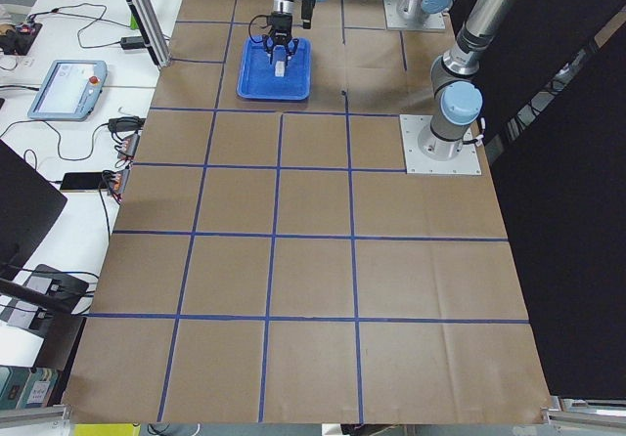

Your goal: Assemble white blocks and place on blue tray

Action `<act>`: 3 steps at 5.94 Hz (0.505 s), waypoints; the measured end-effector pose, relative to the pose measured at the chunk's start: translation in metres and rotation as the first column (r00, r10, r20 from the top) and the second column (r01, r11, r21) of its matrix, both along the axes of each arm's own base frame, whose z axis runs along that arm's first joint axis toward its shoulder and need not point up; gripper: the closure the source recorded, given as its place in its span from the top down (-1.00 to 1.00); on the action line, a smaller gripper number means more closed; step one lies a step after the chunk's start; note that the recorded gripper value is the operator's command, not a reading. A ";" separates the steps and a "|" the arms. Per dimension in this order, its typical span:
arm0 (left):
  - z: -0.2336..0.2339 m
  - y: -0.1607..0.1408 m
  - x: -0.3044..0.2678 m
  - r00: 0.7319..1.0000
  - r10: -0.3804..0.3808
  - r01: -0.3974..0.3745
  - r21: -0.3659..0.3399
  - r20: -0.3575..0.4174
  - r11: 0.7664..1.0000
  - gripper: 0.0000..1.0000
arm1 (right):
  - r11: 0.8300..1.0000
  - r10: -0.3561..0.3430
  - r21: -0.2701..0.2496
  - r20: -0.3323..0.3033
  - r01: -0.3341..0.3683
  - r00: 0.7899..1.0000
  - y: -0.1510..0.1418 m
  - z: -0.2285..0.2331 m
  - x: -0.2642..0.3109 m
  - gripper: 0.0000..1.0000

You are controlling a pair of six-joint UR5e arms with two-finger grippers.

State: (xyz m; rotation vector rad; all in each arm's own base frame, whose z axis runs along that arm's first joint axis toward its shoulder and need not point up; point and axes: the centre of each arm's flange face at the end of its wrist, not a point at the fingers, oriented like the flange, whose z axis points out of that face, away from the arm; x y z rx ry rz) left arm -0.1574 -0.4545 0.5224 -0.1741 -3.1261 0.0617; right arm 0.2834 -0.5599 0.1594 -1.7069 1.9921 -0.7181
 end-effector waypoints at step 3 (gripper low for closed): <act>0.000 0.000 0.000 1.000 0.000 0.000 0.001 0.000 1.000 0.98 | 0.960 -0.276 0.004 -0.116 0.278 0.954 -0.006 0.069 -0.027 1.00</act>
